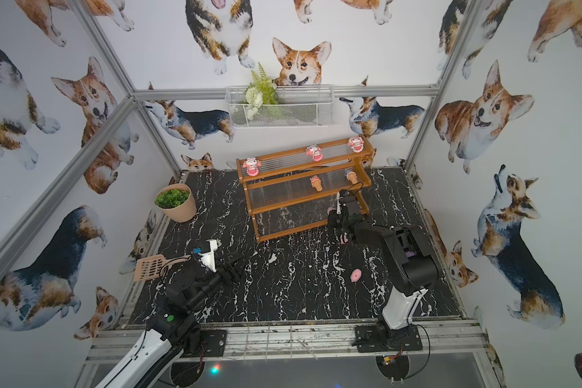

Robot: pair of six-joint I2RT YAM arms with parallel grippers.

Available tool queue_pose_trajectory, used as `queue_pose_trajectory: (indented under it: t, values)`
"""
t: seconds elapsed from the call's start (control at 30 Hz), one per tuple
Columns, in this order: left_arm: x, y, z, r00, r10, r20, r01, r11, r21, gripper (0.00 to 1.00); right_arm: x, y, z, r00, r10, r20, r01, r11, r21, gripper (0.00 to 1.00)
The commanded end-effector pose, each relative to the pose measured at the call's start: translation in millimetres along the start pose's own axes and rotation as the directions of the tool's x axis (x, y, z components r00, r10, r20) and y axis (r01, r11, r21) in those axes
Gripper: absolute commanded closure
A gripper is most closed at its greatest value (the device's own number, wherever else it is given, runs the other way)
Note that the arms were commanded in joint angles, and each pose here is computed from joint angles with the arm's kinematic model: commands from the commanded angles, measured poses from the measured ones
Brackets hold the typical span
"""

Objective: Organize plastic toys on shelves
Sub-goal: Place the plastic toy on the shelf.

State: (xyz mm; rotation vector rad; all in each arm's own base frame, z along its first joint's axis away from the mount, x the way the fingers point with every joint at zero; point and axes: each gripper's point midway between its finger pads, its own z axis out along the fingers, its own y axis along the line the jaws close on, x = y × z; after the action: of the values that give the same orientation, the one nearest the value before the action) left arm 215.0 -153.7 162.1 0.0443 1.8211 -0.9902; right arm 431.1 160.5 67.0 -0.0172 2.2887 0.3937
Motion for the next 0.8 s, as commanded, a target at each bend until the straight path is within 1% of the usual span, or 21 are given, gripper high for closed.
queue_pose_trajectory:
  t: [0.0, 0.17, 0.37, 0.43, 0.53, 0.77]
  values:
    - [-3.5, -1.4, 0.5, 1.000, 0.013, 0.013, -0.013, 1.000, 0.005, 0.20, -1.3, -5.9, 4.9, 1.000, -0.008, 0.008, 0.007, 0.999, 0.050, 0.71]
    - [-3.6, -1.6, 0.6, 1.000, 0.014, 0.012, -0.014, 1.000, 0.006, 0.20, 3.7, -8.1, 11.9, 1.000, -0.016, -0.012, 0.016, 0.997, 0.075, 0.70]
    - [-3.9, -0.8, 0.4, 1.000, 0.014, 0.014, -0.014, 1.000, 0.003, 0.20, 5.2, -5.2, 12.8, 0.999, -0.030, -0.016, 0.031, 0.997, 0.073, 0.67]
    - [-3.4, -1.0, 0.6, 1.000, 0.014, 0.012, -0.014, 1.000, 0.004, 0.20, 6.4, -4.6, 12.8, 0.999, -0.031, -0.024, 0.033, 0.997, 0.070, 0.64]
    - [-3.0, -0.8, 0.9, 1.000, 0.012, 0.010, -0.012, 1.000, 0.004, 0.20, 5.5, -3.1, 12.2, 0.999, -0.038, -0.025, 0.040, 0.997, 0.066, 0.57]
    - [-3.7, -1.0, 0.8, 1.000, 0.012, 0.012, -0.012, 1.000, 0.005, 0.20, 1.0, 0.2, 7.7, 0.999, -0.044, -0.015, 0.045, 0.997, 0.056, 0.54]
